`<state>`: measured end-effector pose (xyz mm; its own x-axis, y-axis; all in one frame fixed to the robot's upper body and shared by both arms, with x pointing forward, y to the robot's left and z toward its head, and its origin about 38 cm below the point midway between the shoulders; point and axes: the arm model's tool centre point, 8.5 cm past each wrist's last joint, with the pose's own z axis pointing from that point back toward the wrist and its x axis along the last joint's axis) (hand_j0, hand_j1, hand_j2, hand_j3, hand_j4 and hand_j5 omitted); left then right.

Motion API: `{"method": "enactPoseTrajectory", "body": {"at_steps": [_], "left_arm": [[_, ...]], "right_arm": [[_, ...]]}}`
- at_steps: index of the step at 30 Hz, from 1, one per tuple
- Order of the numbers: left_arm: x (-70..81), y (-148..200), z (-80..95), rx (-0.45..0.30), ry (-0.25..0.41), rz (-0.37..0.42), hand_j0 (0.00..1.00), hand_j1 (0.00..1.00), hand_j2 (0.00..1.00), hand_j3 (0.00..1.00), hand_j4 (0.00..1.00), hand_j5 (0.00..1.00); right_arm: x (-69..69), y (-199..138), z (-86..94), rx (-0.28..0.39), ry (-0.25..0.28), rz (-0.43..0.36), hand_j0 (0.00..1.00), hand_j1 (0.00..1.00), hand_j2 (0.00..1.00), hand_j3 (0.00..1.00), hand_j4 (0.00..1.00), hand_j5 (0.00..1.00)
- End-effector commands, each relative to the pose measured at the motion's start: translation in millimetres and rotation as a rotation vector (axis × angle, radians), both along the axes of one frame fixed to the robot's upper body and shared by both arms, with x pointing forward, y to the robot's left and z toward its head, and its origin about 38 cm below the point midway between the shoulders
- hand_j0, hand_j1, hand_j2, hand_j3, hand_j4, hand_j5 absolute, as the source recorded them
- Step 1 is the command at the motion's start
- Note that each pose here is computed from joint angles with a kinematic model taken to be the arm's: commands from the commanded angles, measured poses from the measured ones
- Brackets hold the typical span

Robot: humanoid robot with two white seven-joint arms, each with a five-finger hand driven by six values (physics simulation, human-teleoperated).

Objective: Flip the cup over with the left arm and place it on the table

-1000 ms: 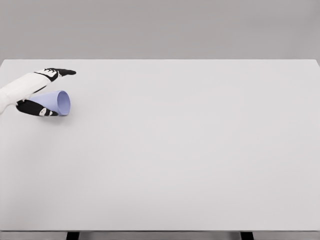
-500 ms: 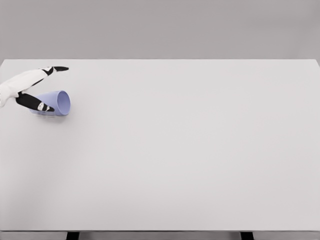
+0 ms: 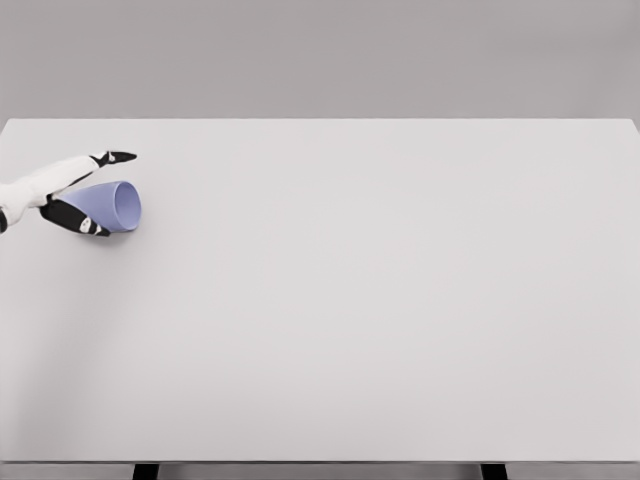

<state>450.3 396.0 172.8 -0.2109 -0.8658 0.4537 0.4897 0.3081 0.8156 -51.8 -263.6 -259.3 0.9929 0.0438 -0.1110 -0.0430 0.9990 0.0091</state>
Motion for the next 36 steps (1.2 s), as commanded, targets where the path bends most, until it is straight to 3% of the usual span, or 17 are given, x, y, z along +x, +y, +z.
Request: {"method": "enactPoseTrajectory", "body": {"at_steps": [1, 29, 36], "left_arm": [[1.1, 0, -10.3, -0.003, 0.031, 0.027, 1.0, 1.0, 1.0, 1.0, 1.0, 1.0], [9.6, 0, -24.1, 0.013, 0.079, 0.075, 1.0, 1.0, 1.0, 1.0, 1.0, 1.0], [9.1, -1, -24.8, 0.015, 0.082, 0.073, 0.87, 0.87, 0.87, 0.87, 0.87, 0.87]], "right_arm": [[-0.1, 0, 0.0, 0.0, 0.0, 0.0, 1.0, 1.0, 1.0, 1.0, 1.0, 1.0], [-0.1, 0, 0.0, 0.0, 0.0, 0.0, 1.0, 1.0, 1.0, 1.0, 1.0, 1.0], [-0.1, 0, 0.0, 0.0, 0.0, 0.0, 1.0, 1.0, 1.0, 1.0, 1.0, 1.0]]}}
